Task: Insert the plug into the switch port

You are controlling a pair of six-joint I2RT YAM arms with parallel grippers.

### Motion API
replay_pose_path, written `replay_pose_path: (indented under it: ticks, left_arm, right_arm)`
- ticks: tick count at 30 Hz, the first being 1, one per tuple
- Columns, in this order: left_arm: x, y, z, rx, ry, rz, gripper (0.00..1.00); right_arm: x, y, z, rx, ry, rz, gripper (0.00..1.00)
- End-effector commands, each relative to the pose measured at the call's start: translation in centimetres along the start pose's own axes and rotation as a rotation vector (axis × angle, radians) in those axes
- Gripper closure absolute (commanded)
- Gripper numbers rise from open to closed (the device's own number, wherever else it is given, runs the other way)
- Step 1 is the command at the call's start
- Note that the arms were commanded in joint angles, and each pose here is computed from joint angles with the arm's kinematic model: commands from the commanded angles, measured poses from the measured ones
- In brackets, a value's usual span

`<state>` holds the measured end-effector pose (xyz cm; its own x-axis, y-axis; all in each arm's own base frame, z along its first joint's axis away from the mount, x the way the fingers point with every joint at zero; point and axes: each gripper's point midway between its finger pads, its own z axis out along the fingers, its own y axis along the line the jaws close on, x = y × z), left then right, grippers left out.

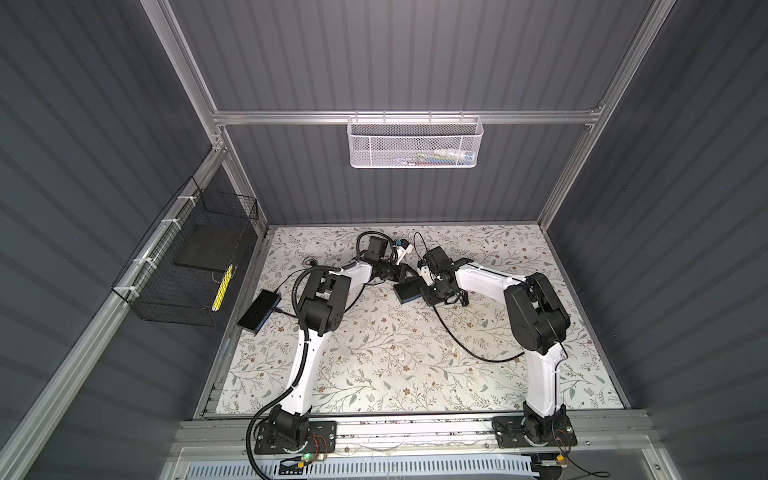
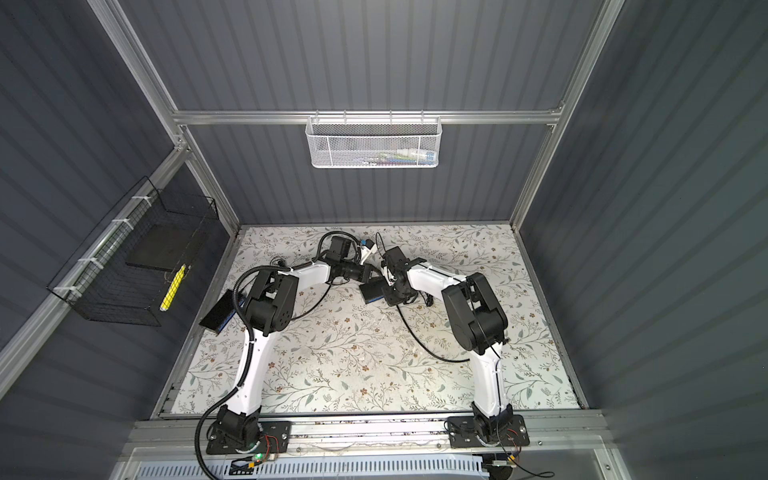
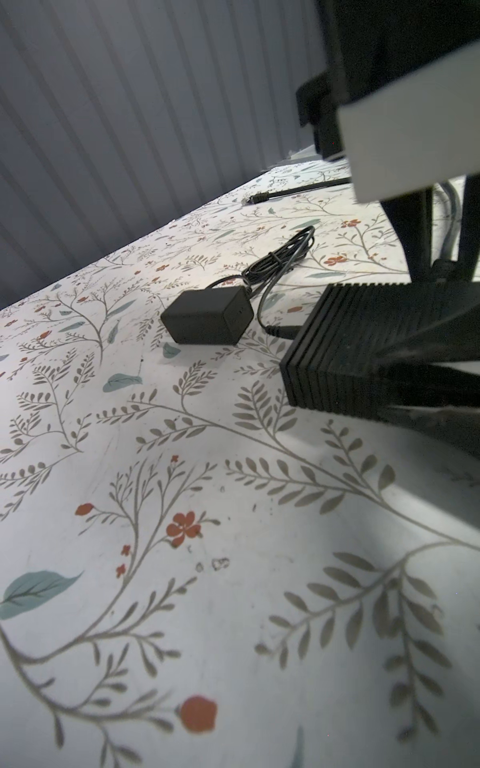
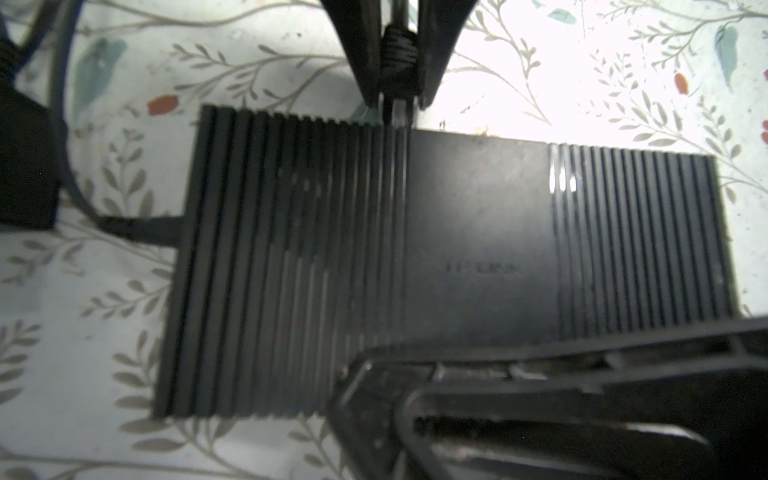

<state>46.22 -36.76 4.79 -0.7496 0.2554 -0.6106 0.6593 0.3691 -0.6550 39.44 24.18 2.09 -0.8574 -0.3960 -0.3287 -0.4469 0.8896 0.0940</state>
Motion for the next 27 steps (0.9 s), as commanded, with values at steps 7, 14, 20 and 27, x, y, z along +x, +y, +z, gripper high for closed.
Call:
replay_pose_path:
  ticks: [7, 14, 20, 27]
  left_arm:
    - [5.1, -3.0, 2.5, 0.109, 0.140, -0.102, 0.82]
    - [6.4, -3.2, 3.1, 0.097, 0.172, -0.103, 0.82]
    - [6.7, -3.7, 3.6, 0.114, 0.181, -0.103, 0.82]
    - [7.4, -4.0, 4.0, 0.123, 0.193, -0.107, 0.84]
  right_arm:
    - [-5.8, -0.5, -0.6, 0.014, -0.196, -0.005, 0.93]
    - [-6.8, -0.6, -0.7, 0.008, -0.211, -0.014, 0.93]
    - [-7.4, -0.6, -0.6, 0.007, -0.225, -0.017, 0.93]
    - [-8.3, -1.0, -1.3, 0.012, -0.247, -0.021, 0.93]
